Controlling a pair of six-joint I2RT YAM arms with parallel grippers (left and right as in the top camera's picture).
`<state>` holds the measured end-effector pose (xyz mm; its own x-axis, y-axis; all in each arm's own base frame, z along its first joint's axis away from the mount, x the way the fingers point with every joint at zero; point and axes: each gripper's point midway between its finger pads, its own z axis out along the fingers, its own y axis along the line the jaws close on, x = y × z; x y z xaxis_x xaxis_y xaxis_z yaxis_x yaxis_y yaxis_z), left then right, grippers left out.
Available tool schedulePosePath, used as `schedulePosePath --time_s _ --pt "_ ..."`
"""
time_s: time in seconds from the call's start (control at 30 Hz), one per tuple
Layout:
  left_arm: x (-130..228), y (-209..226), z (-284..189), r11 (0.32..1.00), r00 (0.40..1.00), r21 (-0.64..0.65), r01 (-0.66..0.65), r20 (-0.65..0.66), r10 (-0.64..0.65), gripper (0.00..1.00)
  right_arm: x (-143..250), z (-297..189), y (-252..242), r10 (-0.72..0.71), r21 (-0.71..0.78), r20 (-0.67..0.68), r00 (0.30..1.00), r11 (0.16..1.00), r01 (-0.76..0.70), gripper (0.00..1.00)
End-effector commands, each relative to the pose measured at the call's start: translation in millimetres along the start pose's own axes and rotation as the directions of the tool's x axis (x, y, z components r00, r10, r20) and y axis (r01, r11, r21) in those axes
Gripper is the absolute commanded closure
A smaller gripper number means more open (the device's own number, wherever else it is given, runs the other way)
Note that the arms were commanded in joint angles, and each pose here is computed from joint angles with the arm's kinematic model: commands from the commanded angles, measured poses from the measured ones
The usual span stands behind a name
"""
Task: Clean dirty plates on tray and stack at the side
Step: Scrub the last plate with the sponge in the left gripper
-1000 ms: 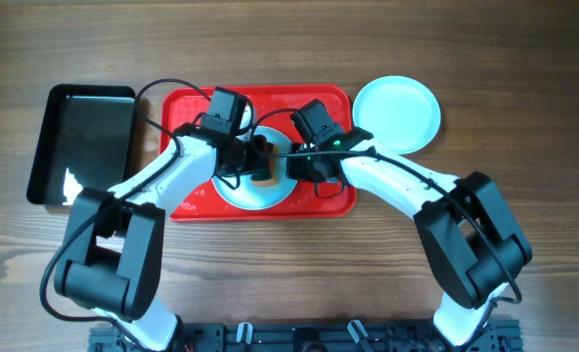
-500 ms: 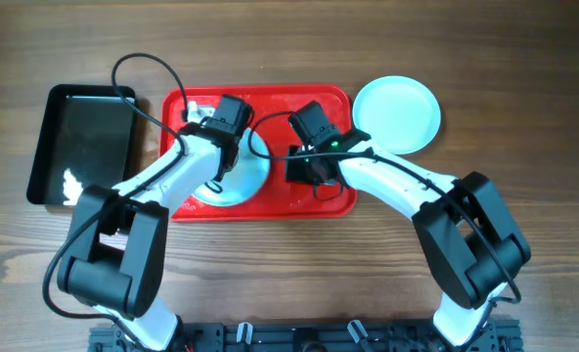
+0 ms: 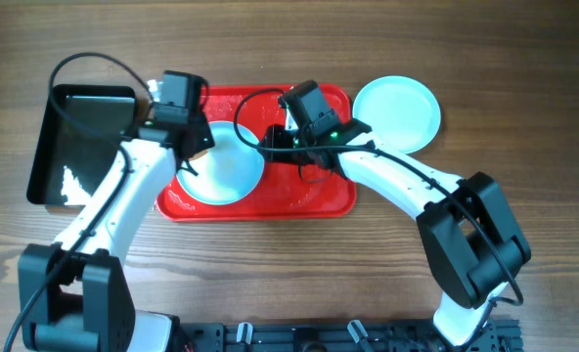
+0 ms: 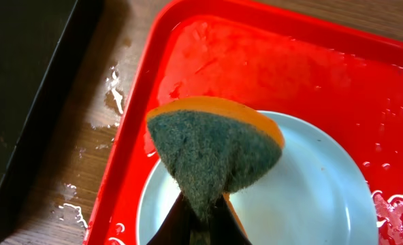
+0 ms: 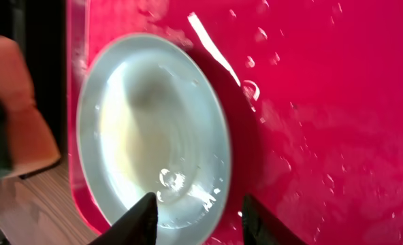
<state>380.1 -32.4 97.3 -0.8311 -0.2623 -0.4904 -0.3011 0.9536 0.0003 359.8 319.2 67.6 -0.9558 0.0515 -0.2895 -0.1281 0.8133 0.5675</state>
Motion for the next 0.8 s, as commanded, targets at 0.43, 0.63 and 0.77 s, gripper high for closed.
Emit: schedulePosePath --time_s 0.43,0.63,0.77 --pt "82.2 -22.9 44.3 0.98 0.972 0.197 0.006 -0.229 0.04 0.96 17.8 60.0 -18.0 -0.047 0.12 0.015 0.999 0.992 0.045 0.55" --pt "69.3 -7.7 51.0 0.994 0.986 0.104 -0.025 -0.162 0.041 0.96 24.6 63.4 -48.1 -0.038 0.249 0.008 0.999 0.968 0.035 0.96" --pt "48.7 20.0 59.2 0.99 0.991 -0.068 -0.12 -0.062 0.116 0.96 35.1 58.1 -65.7 -0.022 0.329 -0.026 0.999 0.944 0.03 0.96"
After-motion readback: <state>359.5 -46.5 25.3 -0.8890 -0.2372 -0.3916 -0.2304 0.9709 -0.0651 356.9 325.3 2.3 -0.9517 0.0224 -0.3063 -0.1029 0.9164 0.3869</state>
